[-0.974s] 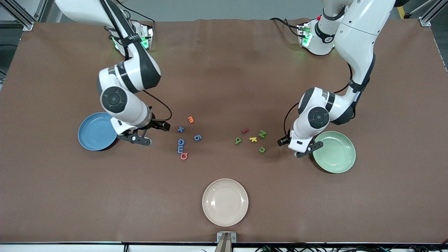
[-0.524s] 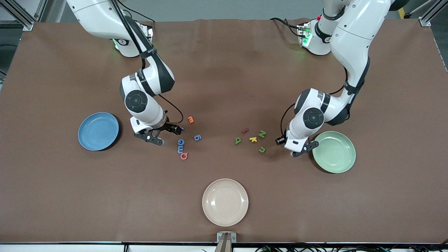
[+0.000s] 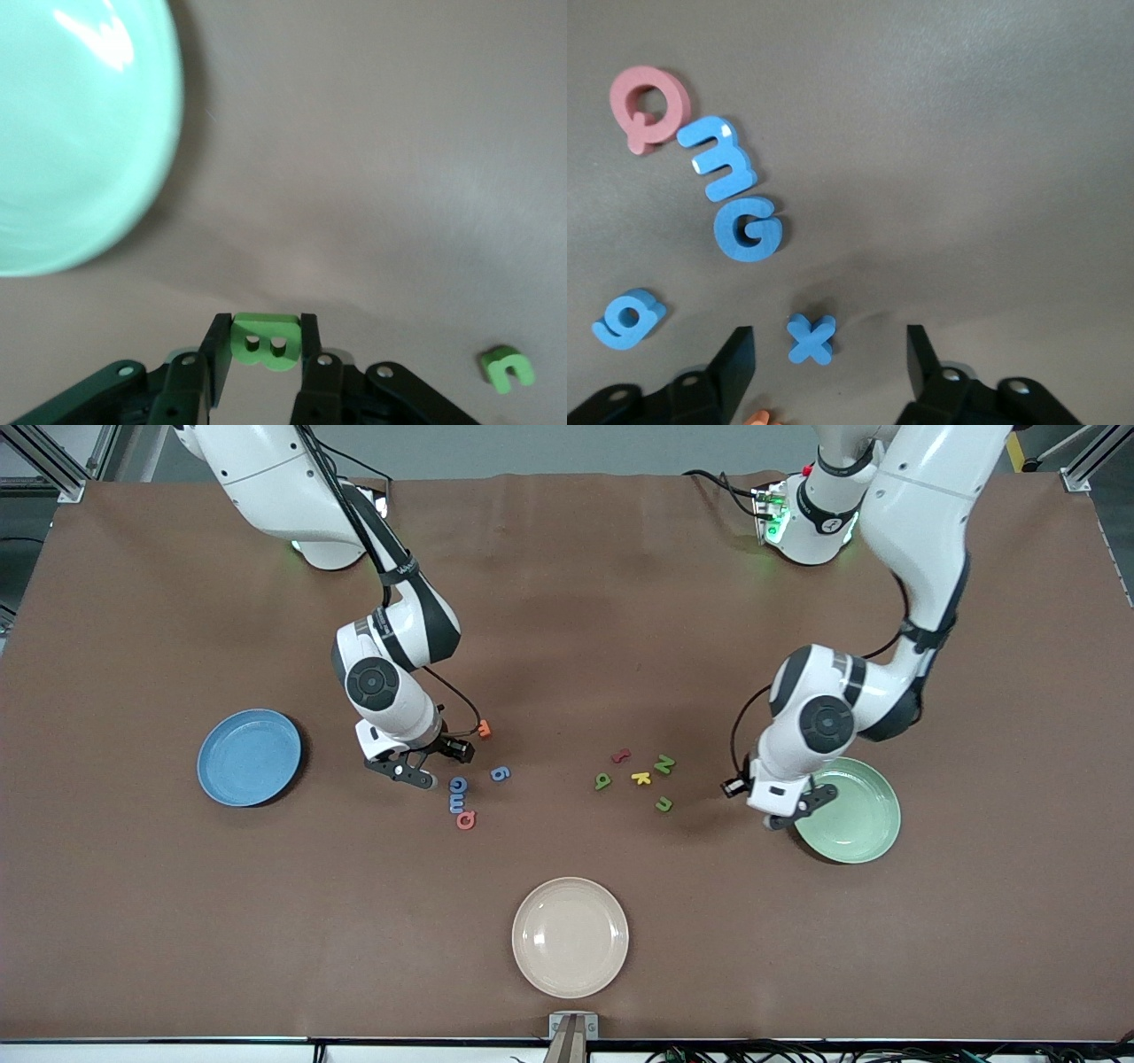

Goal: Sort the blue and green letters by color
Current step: 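Place the green B on the green plate while the right gripper grasps the x, then grasp the green u with the left gripper while the right gripper places the x, then release the green u onto the green plate while the right gripper withdraws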

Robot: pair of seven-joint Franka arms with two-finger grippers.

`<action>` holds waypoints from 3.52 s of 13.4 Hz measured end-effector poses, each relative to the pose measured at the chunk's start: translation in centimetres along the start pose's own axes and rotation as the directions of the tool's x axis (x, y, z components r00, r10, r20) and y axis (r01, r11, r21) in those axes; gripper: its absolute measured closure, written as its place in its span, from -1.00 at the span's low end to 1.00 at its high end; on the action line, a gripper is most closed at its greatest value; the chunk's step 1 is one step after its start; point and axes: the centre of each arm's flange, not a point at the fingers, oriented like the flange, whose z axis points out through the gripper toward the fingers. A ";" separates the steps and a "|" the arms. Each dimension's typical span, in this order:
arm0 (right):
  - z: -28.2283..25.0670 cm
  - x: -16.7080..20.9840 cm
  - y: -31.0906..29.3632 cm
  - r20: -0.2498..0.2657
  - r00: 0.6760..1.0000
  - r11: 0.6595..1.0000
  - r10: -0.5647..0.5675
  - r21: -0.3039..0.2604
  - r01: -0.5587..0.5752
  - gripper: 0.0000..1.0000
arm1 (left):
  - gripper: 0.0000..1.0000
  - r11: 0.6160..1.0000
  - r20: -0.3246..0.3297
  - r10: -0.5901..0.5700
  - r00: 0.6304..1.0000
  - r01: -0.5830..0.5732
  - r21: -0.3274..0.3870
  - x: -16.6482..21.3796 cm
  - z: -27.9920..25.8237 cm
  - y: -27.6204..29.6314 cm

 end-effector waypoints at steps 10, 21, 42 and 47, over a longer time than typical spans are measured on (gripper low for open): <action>2.3 -1.4 -0.7 0.031 0.999 1.000 -0.021 -0.016 0.021 -0.23 | 0.00 1.000 0.025 0.009 1.000 -0.010 0.005 10.2 0.1 -12.2; 2.0 -0.8 -0.7 0.021 1.000 1.000 -0.011 -0.004 0.011 0.49 | -0.66 0.962 0.017 -0.264 0.965 0.264 -0.068 1.3 -1.3 5.4; -6.3 13.8 37.8 0.009 0.911 0.909 -0.413 0.060 0.411 0.49 | 0.49 0.860 0.055 -0.510 0.858 0.510 0.018 -4.2 6.3 14.8; -1.2 14.3 41.9 0.022 0.900 0.899 -0.436 0.066 0.434 0.49 | 0.48 0.859 0.050 -0.511 0.858 0.509 0.051 2.9 0.9 9.3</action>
